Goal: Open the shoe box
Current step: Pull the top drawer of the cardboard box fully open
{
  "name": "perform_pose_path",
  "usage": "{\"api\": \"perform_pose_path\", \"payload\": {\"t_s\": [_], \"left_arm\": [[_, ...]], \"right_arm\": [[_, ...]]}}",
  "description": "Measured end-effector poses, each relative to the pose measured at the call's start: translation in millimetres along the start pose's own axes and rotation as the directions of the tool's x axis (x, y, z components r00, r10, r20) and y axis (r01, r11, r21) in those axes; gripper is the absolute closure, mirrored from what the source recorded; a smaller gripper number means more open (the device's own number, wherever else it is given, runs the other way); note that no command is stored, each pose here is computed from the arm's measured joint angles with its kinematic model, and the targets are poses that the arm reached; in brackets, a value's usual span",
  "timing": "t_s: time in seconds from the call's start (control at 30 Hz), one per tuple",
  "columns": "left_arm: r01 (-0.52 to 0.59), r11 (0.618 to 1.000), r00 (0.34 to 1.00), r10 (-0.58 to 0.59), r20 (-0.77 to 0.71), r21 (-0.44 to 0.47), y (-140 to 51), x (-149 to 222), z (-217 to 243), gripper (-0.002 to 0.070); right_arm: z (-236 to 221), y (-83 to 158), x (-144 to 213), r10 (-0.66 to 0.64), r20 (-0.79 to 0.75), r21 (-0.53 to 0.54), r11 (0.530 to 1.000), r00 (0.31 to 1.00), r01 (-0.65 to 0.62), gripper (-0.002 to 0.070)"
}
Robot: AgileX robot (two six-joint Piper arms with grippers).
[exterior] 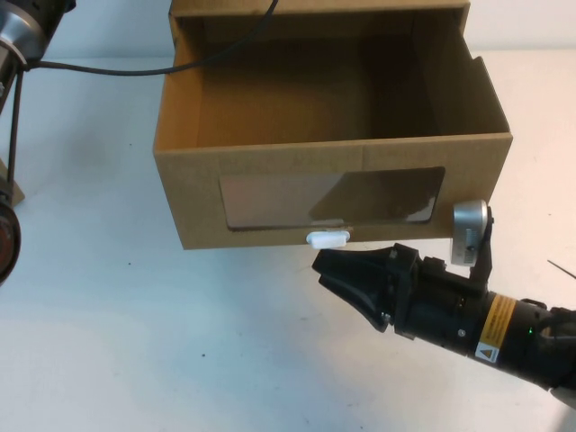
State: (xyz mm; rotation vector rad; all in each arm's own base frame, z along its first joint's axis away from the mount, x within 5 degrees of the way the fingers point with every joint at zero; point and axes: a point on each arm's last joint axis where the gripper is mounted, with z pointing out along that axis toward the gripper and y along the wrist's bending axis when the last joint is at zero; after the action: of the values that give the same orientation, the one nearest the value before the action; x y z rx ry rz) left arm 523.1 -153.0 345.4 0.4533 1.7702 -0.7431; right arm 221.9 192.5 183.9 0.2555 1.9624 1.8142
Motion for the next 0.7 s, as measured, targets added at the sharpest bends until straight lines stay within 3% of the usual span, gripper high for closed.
{"api": "perform_pose_path", "payload": {"t_s": [0.27,0.53,0.63,0.7], "left_arm": [[0.000,1.000,1.000,0.000,0.000,0.000,0.0,0,0,0.0685],[0.000,1.000,1.000,0.000,0.000,0.000,0.0,0,0,0.0685],[0.002,1.000,1.000,-0.002,0.001,0.001,-0.1,0,0,0.0685],[0.005,1.000,1.000,-0.005,0.003,0.003,-0.3,0,0,0.0685]], "right_arm": [[0,0,7,-0.025,-0.077,0.001,1.000,0.997,0.025,0.0456],[-2,0,20,-0.071,-0.221,0.001,0.997,0.973,0.073,0.0653],[-3,4,20,-0.070,-0.221,-0.009,0.998,0.973,0.070,0.0682],[-3,5,20,0.005,-0.224,0.006,1.000,0.975,-0.004,0.0688]]}}
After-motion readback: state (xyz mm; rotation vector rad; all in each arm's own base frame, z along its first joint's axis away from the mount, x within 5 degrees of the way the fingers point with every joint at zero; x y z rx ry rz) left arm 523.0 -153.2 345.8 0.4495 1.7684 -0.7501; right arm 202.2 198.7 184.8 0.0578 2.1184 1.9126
